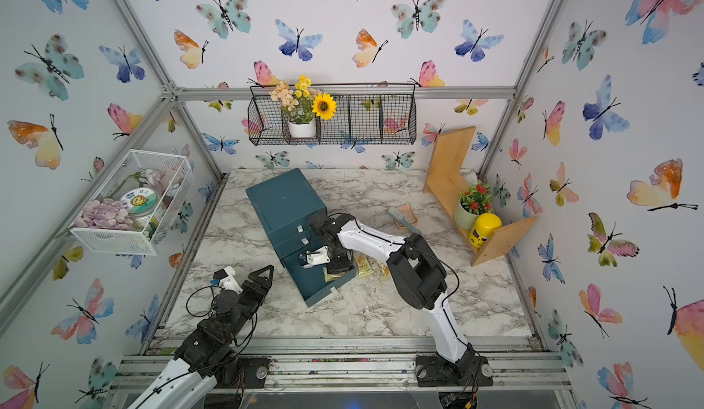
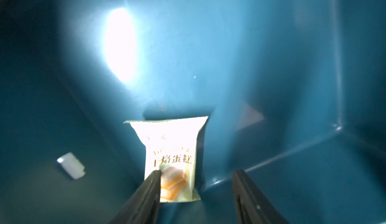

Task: Take the cookies out of the drawer
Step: Pick up the cookie from the drawer.

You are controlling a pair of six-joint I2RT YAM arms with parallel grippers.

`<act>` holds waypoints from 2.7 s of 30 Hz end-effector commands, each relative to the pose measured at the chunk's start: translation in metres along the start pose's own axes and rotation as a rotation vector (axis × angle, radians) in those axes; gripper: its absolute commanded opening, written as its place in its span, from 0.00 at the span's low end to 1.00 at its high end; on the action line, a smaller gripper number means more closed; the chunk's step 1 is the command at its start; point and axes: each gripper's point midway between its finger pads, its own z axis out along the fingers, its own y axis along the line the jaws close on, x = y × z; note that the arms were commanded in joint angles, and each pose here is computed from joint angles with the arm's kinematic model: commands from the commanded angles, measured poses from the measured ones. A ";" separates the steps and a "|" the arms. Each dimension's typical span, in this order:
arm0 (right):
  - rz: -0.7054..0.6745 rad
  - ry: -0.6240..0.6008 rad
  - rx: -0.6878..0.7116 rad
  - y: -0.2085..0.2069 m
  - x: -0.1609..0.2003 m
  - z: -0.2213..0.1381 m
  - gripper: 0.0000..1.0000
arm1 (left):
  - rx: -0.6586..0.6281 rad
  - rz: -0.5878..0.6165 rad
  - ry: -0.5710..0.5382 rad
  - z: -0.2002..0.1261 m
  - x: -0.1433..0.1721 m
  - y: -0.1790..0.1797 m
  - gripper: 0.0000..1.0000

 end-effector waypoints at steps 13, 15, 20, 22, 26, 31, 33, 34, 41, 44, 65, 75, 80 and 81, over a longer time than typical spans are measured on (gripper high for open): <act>-0.014 0.034 0.016 0.002 0.003 0.014 0.54 | -0.005 0.006 0.017 -0.001 0.002 -0.001 0.67; -0.010 0.028 0.010 0.003 0.002 0.016 0.52 | -0.006 0.010 0.018 -0.001 0.002 -0.001 0.67; -0.004 -0.022 0.024 -0.001 -0.010 0.015 0.45 | -0.009 0.011 0.017 -0.002 0.001 -0.001 0.67; 0.001 -0.049 0.027 -0.003 -0.017 0.015 0.42 | -0.010 0.013 0.016 -0.002 0.001 -0.001 0.67; 0.017 -0.091 0.058 -0.010 -0.029 0.015 0.39 | -0.011 0.014 0.019 -0.002 0.001 -0.001 0.67; 0.049 -0.171 0.087 -0.020 -0.049 0.007 0.34 | -0.011 0.019 0.020 -0.002 0.001 -0.003 0.67; 0.051 -0.190 0.099 -0.023 -0.052 -0.003 0.34 | -0.008 0.022 0.018 -0.002 0.000 -0.005 0.67; 0.049 -0.195 0.100 -0.022 -0.053 -0.008 0.35 | -0.006 0.024 0.019 -0.002 0.000 -0.006 0.67; 0.056 -0.148 -0.003 0.008 -0.037 -0.018 0.49 | 0.000 0.029 0.023 -0.001 0.001 -0.007 0.67; 0.083 -0.132 -0.030 0.012 -0.034 -0.013 0.50 | 0.003 0.028 0.029 -0.001 0.002 -0.007 0.67; 0.108 -0.013 -0.125 0.027 -0.015 0.025 0.55 | 0.008 0.024 0.032 -0.002 0.003 -0.007 0.67; 0.112 -0.017 -0.045 0.010 -0.018 0.028 0.45 | -0.001 0.025 0.028 -0.002 0.003 -0.004 0.67; 0.131 -0.105 0.018 -0.006 -0.036 0.018 0.41 | -0.005 0.025 0.028 -0.002 0.003 -0.004 0.66; 0.138 -0.130 0.028 -0.009 -0.041 0.016 0.41 | -0.007 0.023 0.028 -0.002 0.003 -0.003 0.66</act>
